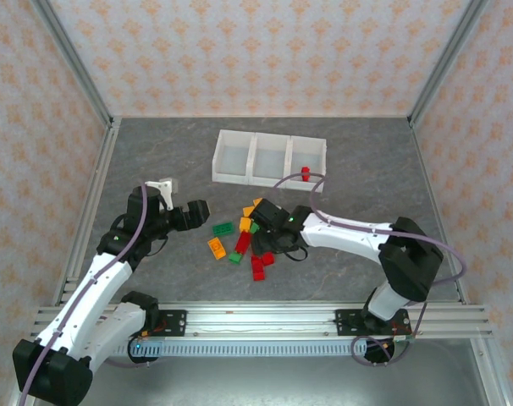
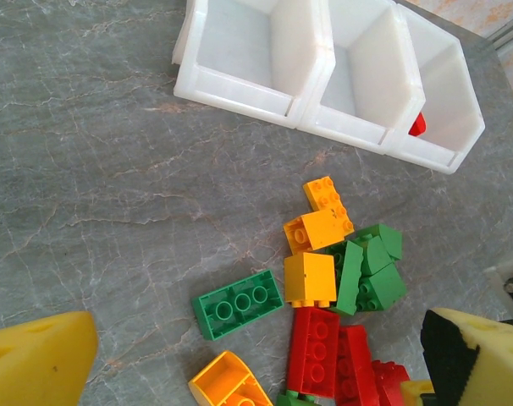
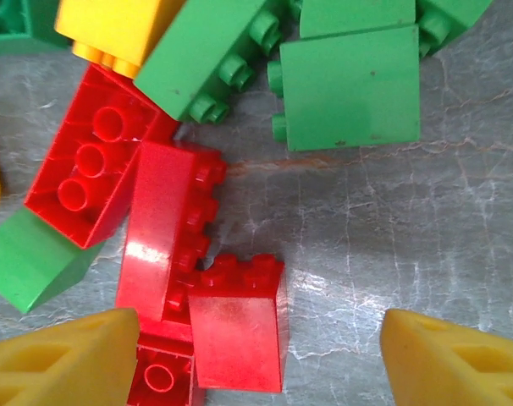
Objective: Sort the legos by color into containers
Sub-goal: Pick up the lego from the bottom-center of the table.
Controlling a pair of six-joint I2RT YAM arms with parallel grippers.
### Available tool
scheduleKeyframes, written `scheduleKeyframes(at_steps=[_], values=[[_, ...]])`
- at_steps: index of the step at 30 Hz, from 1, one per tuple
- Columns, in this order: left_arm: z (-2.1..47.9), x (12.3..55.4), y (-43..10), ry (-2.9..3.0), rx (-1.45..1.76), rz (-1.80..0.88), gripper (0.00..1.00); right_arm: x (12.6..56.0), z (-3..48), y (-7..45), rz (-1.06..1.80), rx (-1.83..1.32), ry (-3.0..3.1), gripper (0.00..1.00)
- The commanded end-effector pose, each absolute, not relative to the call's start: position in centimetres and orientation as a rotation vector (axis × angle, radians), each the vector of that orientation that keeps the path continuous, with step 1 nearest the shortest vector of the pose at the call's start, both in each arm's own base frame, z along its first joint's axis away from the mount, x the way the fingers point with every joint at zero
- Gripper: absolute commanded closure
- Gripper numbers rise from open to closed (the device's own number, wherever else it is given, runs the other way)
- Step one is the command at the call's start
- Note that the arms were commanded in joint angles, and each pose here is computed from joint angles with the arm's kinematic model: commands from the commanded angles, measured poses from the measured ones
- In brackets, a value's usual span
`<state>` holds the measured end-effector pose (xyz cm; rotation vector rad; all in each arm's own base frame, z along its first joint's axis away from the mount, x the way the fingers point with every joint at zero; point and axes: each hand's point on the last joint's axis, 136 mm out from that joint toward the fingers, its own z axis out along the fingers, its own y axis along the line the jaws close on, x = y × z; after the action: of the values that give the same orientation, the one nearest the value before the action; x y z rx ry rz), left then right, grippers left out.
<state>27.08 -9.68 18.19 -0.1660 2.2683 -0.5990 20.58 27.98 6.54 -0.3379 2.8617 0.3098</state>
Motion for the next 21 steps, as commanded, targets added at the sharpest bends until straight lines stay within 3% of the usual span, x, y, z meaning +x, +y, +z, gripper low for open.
scheduleKeyframes(at_steps=[1,12,21], values=[[18.1,26.9,-9.5,2.271,-0.174,-0.579,0.01,19.7,5.3,27.4,0.256,-0.380,2.899,0.30],[18.0,27.0,-9.4,2.277,-0.177,-0.569,0.01,19.0,2.7,26.6,0.192,-0.395,2.949,0.40],[18.3,26.9,-9.2,2.262,-0.180,-0.562,0.01,19.8,2.5,23.2,0.081,-0.199,2.917,0.48]])
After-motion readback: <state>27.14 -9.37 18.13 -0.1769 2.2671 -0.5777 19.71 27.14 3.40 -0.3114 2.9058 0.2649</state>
